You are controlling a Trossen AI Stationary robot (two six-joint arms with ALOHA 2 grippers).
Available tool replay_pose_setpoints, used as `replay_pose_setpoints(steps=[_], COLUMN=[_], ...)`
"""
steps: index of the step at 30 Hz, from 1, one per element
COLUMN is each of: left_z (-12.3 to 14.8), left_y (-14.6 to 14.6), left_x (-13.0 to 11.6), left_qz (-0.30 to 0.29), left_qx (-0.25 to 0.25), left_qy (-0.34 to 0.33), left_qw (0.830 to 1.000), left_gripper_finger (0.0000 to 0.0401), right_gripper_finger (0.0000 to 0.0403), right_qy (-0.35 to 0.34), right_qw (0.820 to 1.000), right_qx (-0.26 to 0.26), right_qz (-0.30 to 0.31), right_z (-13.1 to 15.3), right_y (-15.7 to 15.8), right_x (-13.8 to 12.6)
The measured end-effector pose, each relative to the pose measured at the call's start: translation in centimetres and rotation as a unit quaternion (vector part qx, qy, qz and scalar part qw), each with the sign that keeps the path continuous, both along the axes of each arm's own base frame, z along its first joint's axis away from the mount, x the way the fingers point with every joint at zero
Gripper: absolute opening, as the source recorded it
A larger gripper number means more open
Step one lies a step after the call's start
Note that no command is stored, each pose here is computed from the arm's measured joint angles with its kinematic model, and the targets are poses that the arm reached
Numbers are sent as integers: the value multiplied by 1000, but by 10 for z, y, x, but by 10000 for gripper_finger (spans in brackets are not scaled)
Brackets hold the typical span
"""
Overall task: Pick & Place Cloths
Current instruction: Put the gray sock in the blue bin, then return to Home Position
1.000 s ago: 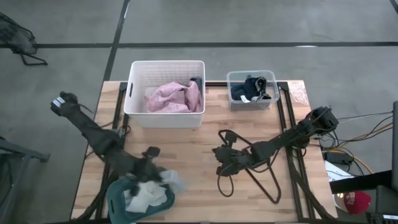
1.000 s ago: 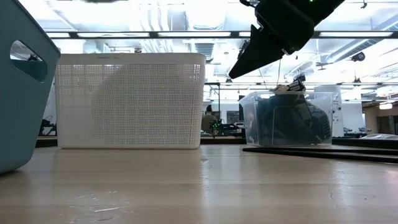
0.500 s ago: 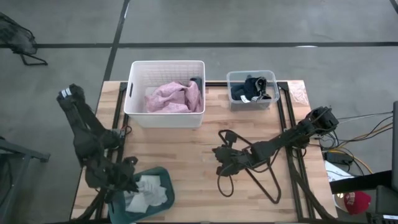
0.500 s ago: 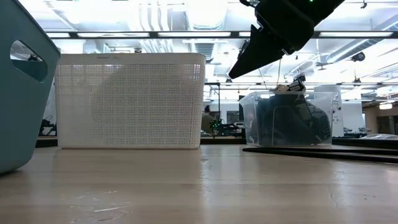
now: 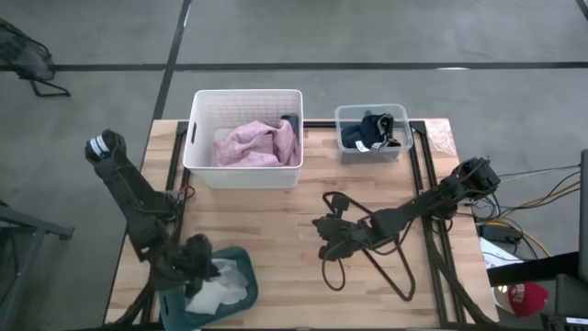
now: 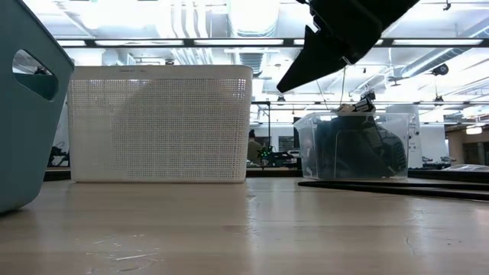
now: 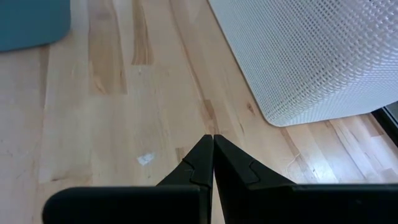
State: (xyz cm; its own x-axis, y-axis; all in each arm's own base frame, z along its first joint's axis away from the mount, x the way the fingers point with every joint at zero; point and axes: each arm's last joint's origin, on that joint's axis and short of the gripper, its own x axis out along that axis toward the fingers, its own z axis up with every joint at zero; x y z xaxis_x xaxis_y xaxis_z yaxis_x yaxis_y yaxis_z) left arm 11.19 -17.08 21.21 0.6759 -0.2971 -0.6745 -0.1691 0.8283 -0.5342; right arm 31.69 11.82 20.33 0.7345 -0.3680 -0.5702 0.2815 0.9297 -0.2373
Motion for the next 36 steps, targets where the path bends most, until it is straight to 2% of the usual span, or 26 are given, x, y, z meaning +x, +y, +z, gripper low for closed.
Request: replay_pose_setpoints(steps=[3, 8, 15, 19, 24, 29, 33, 36], left_z=[1, 5, 17, 21, 11, 3, -4, -8], left_y=[-1, -3, -10, -12, -8, -2, 4, 9], left_x=[3, 5, 11, 13, 16, 19, 20, 25], left_qz=[27, 15, -30, -57, 17, 81, 151, 160], left_qx=[-3, 15, 58, 101, 171, 219, 260, 277], left_qy=[-37, -79, -172, -206, -226, -242, -261, -256], left_qw=[999, 997, 983, 972, 959, 942, 918, 912], left_gripper_finger=[43, 84, 148, 163, 165, 165, 165, 162], right_gripper_finger=[9, 9, 8, 9, 9, 8, 8, 8], right_qy=[1, 1, 2, 4, 0, 0, -3, -10], right_qw=[1000, 1000, 1000, 1000, 1000, 1000, 1000, 1000], right_qx=[-1, -1, -1, -1, 1, 0, 1, 1], right_qz=[0, 1, 1, 1, 1, 1, -2, 0], right_z=[0, 0, -1, -3, -3, -3, -3, -3], right_y=[0, 0, 0, 0, 0, 0, -2, -2], right_x=[0, 0, -1, -2, -1, -1, 0, 1])
